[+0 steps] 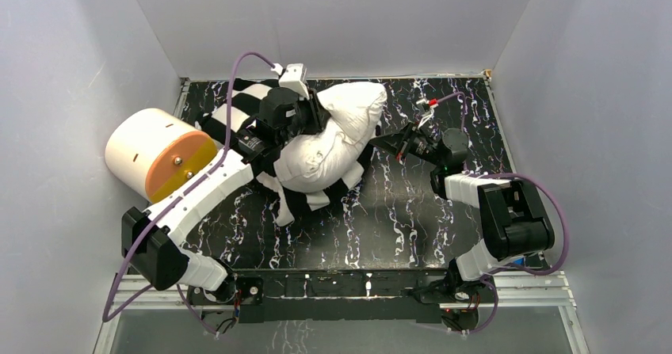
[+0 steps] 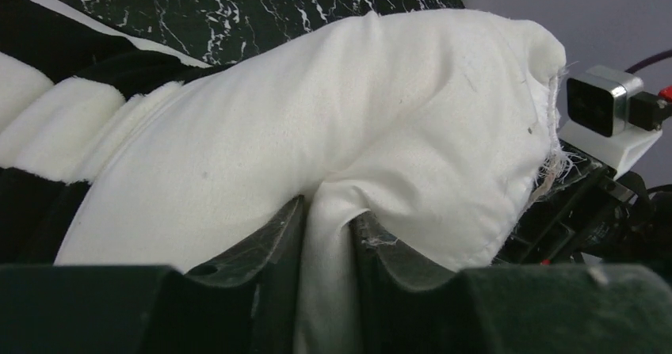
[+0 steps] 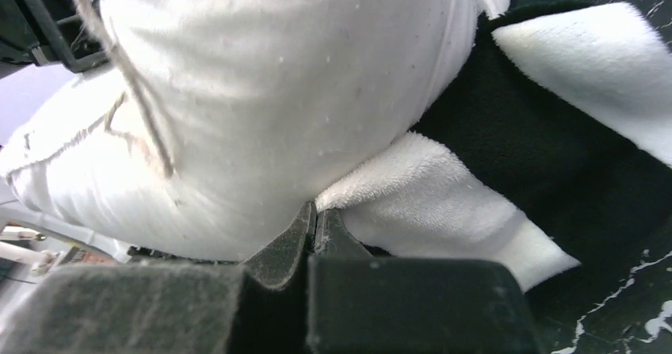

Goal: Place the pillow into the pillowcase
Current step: Stuff the pillow into the pillowcase.

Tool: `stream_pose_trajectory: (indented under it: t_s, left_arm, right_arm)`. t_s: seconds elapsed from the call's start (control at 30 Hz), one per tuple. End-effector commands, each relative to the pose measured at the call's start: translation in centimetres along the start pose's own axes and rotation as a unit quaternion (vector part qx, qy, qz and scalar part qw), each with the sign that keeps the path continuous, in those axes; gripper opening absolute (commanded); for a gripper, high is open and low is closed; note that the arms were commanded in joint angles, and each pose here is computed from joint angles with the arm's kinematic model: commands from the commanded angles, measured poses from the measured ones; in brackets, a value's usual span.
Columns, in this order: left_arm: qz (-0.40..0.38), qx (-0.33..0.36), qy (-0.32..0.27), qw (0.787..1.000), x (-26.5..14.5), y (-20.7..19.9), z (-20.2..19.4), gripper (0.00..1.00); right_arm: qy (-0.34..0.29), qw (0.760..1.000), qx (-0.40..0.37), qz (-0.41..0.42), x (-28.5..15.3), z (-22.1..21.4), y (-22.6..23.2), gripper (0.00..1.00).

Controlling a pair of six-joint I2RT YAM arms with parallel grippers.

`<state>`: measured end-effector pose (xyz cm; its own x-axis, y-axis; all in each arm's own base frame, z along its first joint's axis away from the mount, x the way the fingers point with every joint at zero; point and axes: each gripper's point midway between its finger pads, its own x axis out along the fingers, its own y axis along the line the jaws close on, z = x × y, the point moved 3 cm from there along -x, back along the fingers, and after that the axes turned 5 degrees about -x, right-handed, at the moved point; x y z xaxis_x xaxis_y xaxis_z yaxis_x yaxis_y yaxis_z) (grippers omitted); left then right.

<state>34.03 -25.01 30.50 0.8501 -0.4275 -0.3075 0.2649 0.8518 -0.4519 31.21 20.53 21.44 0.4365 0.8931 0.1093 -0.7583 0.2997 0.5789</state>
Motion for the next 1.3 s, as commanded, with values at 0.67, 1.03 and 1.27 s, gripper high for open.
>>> stream_pose_trajectory:
  t_s: [0.67,1.03,1.27]
  left_arm:
    - [0.077,0.388,0.102,0.913,-1.9,-6.9,-6.1,0.82]
    - [0.161,0.369,0.068,0.913,-2.1,-5.3,-3.2,0.01]
    - [-0.064,0.175,0.002,0.983,-5.5,-9.3,0.2,0.00]
  right_arm:
    - [-0.041,0.999,0.010,0.011,2.6,2.2,3.5,0.00]
    - [0.001,0.993,-0.007,-0.116,0.0,-1.6,-1.1,0.00]
    - [0.026,0.980,0.057,-0.187,-1.7,-3.9,-6.2,0.16]
